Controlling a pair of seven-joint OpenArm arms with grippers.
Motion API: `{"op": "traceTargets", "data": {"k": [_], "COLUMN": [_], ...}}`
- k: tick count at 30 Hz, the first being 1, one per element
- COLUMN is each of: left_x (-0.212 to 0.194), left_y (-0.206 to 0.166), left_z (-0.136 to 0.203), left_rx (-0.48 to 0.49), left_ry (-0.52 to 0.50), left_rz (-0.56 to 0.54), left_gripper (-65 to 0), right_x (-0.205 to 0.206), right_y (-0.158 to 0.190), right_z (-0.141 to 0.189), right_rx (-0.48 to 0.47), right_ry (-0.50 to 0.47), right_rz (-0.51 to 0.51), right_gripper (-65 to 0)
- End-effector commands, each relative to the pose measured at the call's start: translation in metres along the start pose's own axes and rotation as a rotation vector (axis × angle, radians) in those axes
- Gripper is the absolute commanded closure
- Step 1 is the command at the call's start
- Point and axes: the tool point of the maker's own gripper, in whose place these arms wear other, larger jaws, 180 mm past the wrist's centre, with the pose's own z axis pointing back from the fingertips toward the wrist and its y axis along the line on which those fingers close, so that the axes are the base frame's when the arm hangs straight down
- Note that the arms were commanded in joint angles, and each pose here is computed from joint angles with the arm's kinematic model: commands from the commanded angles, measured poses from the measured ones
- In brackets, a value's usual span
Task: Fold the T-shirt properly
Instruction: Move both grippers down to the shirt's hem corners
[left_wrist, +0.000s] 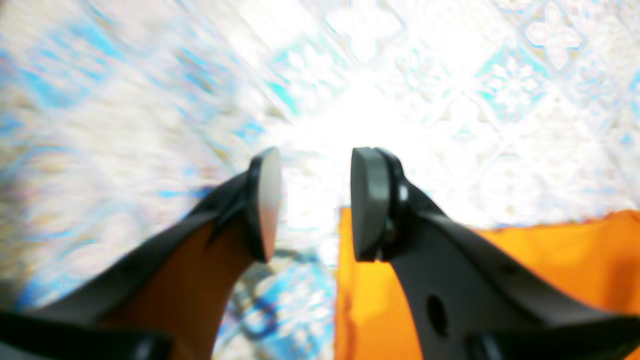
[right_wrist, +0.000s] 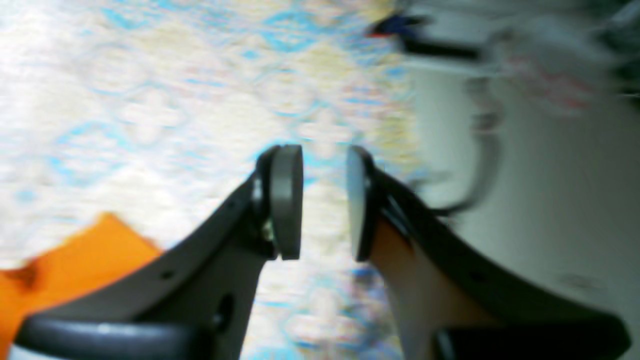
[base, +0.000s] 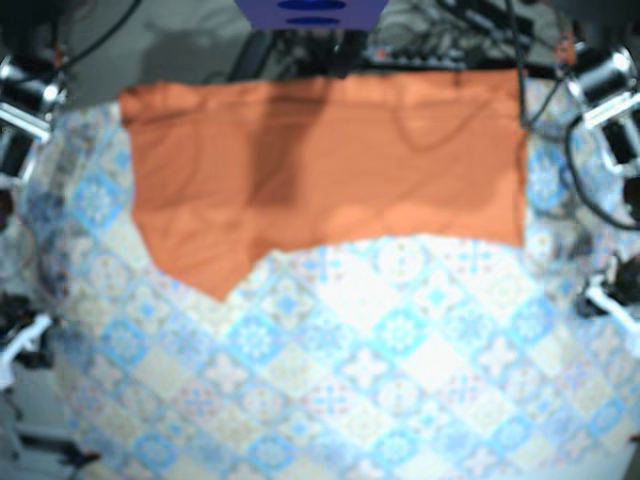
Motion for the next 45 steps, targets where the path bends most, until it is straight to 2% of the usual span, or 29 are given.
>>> {"op": "traceTargets", "data": {"k": [1, 7, 11, 16, 22, 27, 35, 38, 45], "left_x": [0.018, 0.000, -0.009, -0.024, -0.050, -0.059, -0.073, -0.081, -0.087], "left_y": [0.005, 0.003, 0.000, 0.000, 0.001, -0.013, -0.019, -0.019, -0.018], "left_z": [0.004, -0.026, -0.038, -0.053, -0.068, -0.076, -0.080, -0.080, -0.080], "left_rx": [-0.012, -0.110, -0.160, -0.196, -0.203, -0.229, -0.236, -0.233, -0.229], "left_ry": [-0.048, 0.017, 0.048, 0.074, 0.119, 0.139, 0.164, 0.178, 0.188], "left_rz": [0.023, 0.191, 0.276, 0.376, 0.461, 0.471, 0.479, 0.483, 0.486], "left_gripper": [-22.9, -22.9, -22.9, -22.9, -22.9, -22.9, -22.9, -22.9, -22.9], "right_x": [0.010, -0.021, -0.036, -0.050, -0.090, -0.118, -0.150, -0.151, -0.133], "right_y": [0.000, 0.068, 0.090, 0.119, 0.124, 0.143, 0.140, 0.142, 0.143], "right_z": [-0.004, -0.047, -0.062, -0.072, -0.072, -0.071, -0.066, -0.066, -0.074], "right_rx": [0.019, 0.284, 0.356, 0.453, 0.468, 0.510, 0.506, 0.510, 0.507], "right_ry": [0.005, 0.159, 0.234, 0.316, 0.444, 0.475, 0.501, 0.482, 0.371], "right_rz": [0.005, -0.079, -0.120, -0.034, 0.017, 0.111, 0.217, 0.210, 0.204], "right_gripper": [-15.0, -15.0, -15.0, -15.0, -14.9, -14.9, -14.9, -15.0, -14.8]}}
